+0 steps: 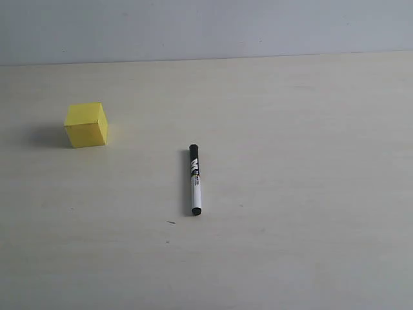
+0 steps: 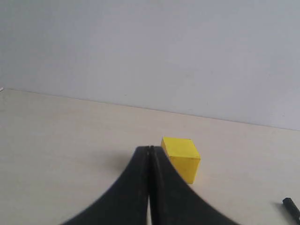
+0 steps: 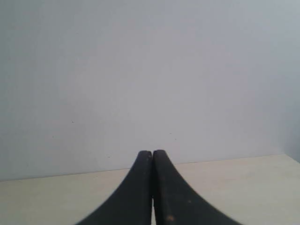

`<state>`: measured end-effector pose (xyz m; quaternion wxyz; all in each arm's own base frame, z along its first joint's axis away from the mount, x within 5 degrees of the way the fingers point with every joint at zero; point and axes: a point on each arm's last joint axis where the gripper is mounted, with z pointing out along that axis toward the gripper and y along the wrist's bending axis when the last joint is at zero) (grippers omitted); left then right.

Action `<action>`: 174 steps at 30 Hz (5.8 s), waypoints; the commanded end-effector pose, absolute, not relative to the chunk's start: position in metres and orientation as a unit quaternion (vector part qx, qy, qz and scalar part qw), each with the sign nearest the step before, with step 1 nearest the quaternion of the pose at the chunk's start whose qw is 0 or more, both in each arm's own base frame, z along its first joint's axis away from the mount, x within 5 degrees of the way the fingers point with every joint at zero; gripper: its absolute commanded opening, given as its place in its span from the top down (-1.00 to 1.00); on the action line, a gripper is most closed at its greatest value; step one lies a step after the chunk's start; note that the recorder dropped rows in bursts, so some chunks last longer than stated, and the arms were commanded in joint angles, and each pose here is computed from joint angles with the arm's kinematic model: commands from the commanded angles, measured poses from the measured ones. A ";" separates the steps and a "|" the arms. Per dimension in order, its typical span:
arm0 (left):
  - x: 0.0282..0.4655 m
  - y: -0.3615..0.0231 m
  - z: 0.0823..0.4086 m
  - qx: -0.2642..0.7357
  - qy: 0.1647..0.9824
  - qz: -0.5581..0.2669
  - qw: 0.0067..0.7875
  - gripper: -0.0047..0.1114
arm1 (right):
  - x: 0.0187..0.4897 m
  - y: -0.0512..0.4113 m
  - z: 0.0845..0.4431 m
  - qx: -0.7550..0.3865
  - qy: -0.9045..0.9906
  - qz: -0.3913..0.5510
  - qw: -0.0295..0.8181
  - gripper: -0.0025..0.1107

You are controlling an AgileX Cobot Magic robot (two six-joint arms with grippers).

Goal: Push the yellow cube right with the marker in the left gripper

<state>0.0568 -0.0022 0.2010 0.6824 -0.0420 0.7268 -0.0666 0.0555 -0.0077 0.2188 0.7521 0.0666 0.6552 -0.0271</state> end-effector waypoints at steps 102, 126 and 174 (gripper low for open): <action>0.239 -0.247 0.236 0.136 0.973 -0.134 0.133 0.06 | 0.055 -0.008 0.218 0.065 0.655 -0.031 0.753 0.96; 0.299 -0.317 0.135 0.085 0.996 -0.035 0.004 0.01 | 0.055 -0.008 0.218 0.065 0.655 -0.031 0.753 0.96; 0.296 -0.277 0.290 0.471 0.864 0.052 0.171 0.92 | 0.055 -0.008 0.218 0.065 0.655 -0.032 0.753 0.96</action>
